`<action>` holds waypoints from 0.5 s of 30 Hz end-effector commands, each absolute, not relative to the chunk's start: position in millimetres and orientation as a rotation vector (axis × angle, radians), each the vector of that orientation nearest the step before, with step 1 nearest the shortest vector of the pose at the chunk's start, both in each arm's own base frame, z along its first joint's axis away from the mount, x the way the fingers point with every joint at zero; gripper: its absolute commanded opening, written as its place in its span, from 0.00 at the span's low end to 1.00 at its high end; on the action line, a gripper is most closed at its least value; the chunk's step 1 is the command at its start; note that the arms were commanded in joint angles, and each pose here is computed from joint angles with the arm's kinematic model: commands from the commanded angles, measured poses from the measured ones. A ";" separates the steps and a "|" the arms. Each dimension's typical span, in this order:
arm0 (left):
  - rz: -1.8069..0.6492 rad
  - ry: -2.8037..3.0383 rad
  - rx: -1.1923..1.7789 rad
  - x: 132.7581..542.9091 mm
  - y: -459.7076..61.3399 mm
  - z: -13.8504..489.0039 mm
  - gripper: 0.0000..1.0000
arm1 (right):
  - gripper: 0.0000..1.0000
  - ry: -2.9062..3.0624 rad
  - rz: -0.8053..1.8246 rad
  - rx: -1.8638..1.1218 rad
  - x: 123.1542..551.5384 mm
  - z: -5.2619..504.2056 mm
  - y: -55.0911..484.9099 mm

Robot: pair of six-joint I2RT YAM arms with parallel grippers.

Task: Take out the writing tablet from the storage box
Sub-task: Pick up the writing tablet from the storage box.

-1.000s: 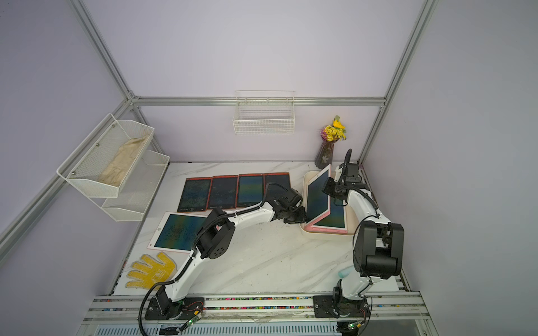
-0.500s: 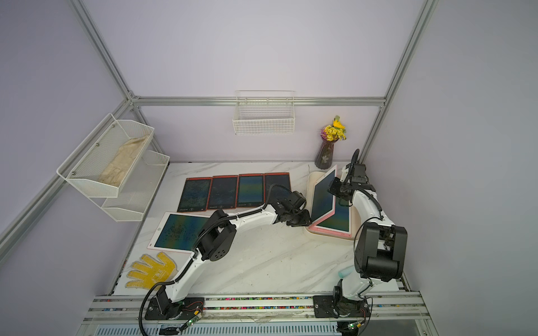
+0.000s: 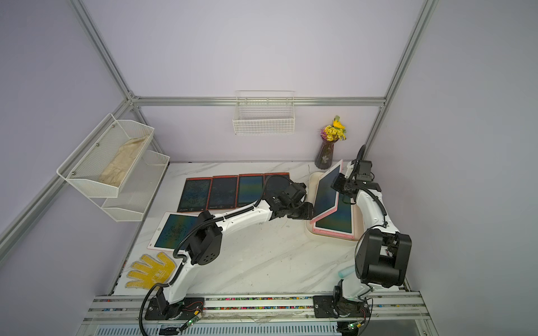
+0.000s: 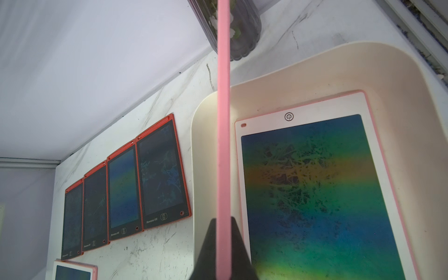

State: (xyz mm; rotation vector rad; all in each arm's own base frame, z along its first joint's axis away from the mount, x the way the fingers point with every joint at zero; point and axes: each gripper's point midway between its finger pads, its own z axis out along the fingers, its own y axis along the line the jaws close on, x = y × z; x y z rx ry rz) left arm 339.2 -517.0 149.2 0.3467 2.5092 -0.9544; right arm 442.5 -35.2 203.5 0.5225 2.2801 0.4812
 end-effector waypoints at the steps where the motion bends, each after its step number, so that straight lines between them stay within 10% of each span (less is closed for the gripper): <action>1: -0.923 2.361 0.405 346.1 -504.5 203.3 0.53 | 0.00 2.200 0.489 0.432 446.3 250.9 -30.5; 15: -0.680 2.151 0.473 396.8 -358.6 251.7 0.68 | 0.00 2.265 0.505 -0.026 463.0 283.8 81.0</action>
